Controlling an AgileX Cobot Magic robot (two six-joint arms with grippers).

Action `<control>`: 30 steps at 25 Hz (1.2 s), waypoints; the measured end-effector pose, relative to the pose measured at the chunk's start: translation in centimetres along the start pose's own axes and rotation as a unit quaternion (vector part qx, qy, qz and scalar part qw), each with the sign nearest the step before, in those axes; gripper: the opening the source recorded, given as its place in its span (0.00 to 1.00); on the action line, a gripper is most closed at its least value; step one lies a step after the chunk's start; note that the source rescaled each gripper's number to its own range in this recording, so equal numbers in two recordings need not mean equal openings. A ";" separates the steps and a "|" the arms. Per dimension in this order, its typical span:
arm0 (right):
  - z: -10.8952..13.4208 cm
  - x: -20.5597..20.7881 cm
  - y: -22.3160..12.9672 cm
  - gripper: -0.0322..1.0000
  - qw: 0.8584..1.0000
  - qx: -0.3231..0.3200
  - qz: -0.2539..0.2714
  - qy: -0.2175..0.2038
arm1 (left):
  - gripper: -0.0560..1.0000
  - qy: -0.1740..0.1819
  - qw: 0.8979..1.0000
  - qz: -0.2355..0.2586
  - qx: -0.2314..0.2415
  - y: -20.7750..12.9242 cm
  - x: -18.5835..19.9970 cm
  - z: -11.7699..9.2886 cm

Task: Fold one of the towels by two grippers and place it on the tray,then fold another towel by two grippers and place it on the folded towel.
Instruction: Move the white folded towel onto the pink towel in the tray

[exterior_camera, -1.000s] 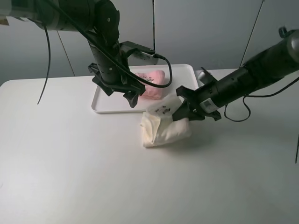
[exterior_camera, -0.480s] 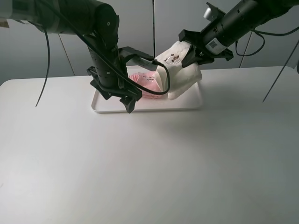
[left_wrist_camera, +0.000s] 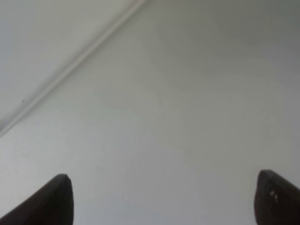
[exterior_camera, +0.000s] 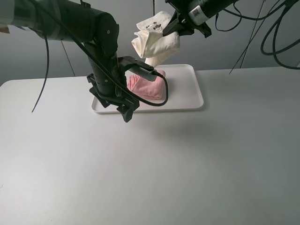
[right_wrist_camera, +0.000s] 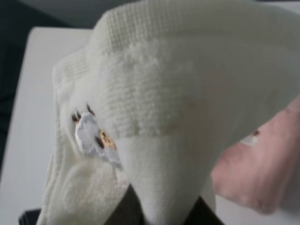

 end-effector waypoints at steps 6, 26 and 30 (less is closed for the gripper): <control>0.0 -2.7 1.5 0.12 0.991 -0.078 -0.035 0.099 | 0.98 -0.002 1.000 0.002 0.000 -0.1 0.0 0.0; -5.4 -9.7 -1.7 0.12 0.982 -0.140 -0.012 0.129 | 0.98 -0.002 1.000 -0.002 -0.012 0.0 0.0 -0.1; -7.1 -11.1 -3.6 0.12 0.984 -0.149 0.020 0.098 | 0.98 -0.002 1.000 -0.002 -0.013 0.0 0.0 -0.1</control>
Point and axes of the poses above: a point on each arm's last joint axis where the gripper is mounted, x pointing back along that axis away from the gripper, z along the wrist's bending axis when the last joint is at zero, y = z × x, the point moved 4 cm from there along -x, pointing out along that axis toward the gripper, and after that the axes turned 12 degrees about x, right-handed, at the moved point
